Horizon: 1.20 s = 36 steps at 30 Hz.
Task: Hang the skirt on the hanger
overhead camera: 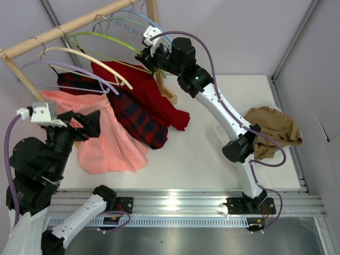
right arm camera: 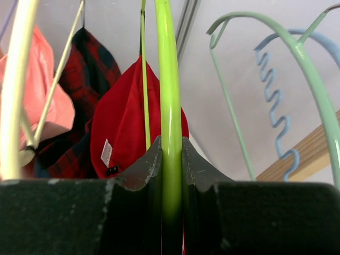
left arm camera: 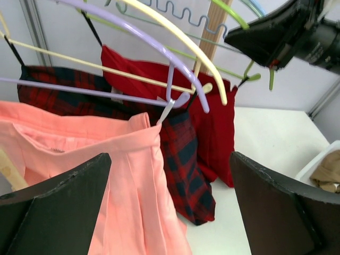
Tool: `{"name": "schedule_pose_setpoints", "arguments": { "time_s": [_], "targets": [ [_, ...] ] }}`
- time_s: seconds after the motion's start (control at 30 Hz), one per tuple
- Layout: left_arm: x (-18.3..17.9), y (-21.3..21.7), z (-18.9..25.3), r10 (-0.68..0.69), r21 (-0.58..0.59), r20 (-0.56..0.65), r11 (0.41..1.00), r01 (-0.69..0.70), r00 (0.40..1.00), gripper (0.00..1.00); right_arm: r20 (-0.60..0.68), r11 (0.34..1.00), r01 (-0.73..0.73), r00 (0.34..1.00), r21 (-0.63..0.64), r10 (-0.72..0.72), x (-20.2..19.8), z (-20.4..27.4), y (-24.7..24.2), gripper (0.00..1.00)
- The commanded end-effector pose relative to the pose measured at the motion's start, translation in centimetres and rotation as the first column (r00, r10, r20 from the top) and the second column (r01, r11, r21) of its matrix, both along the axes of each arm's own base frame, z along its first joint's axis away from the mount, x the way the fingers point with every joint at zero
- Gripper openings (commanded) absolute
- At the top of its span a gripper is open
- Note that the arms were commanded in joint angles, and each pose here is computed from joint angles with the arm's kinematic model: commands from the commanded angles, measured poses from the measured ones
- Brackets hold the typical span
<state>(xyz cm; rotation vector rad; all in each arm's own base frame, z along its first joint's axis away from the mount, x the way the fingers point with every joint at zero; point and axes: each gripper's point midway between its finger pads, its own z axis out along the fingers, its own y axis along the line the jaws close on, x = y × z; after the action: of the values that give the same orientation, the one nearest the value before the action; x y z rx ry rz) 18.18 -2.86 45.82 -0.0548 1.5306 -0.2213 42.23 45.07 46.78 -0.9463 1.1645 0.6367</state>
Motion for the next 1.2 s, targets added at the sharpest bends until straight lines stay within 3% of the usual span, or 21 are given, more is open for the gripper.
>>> {"name": "schedule_pose_setpoints", "arguments": {
  "time_s": [0.0, 0.2, 0.5, 0.77, 1.17],
  "targets": [
    [-0.7, 0.5, -2.2, 0.011, 0.011, -0.050, 1.000, -0.011, 0.999, 1.00, 0.281, 0.964, -0.008, 0.957, 0.265, -0.069, -2.5, 12.1, -2.0, 0.00],
    [-1.3, -0.4, -4.4, -0.050, 0.006, -0.077, 0.999, 0.050, 0.996, 0.99, 0.339, 0.939, -0.015, 0.934, 0.345, -0.110, -3.0, 14.1, -1.9, 0.00],
    [-0.8, -2.0, -7.0, -0.115, 0.013, -0.117, 0.993, 0.118, 0.986, 0.99, 0.345, 0.938, -0.014, 0.932, 0.348, -0.114, -2.4, 12.2, 0.6, 0.00],
    [-2.0, -1.2, -8.1, -0.100, -0.011, -0.104, 0.995, 0.100, 0.989, 0.99, 0.326, 0.954, 0.017, 0.938, 0.300, -0.119, -1.1, 7.9, 4.1, 0.00],
    [-4.0, 0.8, -8.9, -0.051, -0.019, -0.081, 0.999, 0.049, 0.995, 1.00, 0.273, 0.964, 0.138, 0.941, 0.226, -0.198, 0.4, 5.7, 3.8, 0.00]
  ]
}}
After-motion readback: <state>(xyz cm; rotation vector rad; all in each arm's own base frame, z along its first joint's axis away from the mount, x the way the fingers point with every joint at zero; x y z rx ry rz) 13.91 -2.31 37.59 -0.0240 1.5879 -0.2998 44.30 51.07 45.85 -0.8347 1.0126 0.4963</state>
